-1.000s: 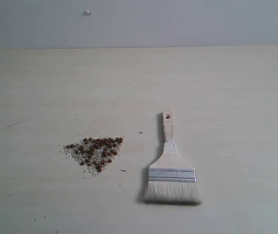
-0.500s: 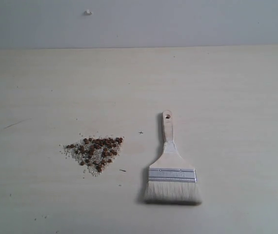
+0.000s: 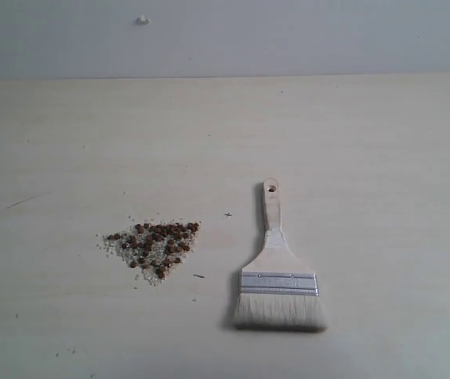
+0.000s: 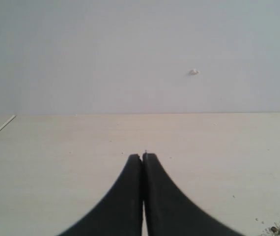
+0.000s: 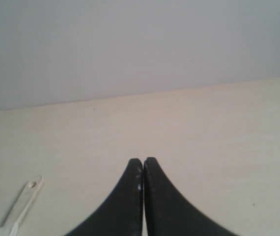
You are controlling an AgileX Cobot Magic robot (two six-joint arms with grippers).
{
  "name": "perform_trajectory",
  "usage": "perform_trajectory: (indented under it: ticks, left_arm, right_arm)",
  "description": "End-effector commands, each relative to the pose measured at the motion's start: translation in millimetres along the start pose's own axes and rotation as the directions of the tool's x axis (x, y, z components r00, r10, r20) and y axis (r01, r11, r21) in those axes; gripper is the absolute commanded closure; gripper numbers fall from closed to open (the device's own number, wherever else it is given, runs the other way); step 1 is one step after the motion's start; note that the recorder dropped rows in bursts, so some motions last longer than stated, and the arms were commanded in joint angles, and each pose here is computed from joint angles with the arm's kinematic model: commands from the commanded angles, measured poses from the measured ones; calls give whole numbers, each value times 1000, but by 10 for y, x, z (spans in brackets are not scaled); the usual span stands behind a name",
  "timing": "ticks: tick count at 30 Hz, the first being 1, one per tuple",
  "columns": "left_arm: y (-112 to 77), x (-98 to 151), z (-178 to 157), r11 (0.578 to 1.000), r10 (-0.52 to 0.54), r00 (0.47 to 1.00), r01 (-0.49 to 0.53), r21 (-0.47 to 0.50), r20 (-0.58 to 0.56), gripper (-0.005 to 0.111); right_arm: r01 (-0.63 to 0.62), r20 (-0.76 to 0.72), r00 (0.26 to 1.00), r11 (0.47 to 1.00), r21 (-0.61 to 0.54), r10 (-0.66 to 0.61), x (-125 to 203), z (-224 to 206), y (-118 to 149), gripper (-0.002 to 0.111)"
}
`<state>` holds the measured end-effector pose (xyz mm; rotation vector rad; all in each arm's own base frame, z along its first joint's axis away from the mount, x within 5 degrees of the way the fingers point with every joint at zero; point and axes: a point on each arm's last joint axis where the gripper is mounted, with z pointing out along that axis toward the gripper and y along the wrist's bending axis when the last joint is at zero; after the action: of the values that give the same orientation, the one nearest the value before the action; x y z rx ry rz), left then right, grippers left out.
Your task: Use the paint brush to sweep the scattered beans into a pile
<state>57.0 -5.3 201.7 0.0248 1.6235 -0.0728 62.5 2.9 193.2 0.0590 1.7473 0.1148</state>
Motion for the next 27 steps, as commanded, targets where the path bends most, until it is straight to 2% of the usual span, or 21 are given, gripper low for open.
perform_trajectory:
  ticks: [1, 27]
  left_arm:
    - [-3, 7, -3, 1000, -7, 1000, 7, 5, 3, 107]
    - [-3, 7, -3, 1000, -7, 1000, 7, 5, 3, 107]
  right_arm:
    - [-15, -106, 994, 1000, 17, 17, 109, -7, -14, 108]
    - [-17, -106, 994, 1000, 18, 19, 109, -7, -14, 108]
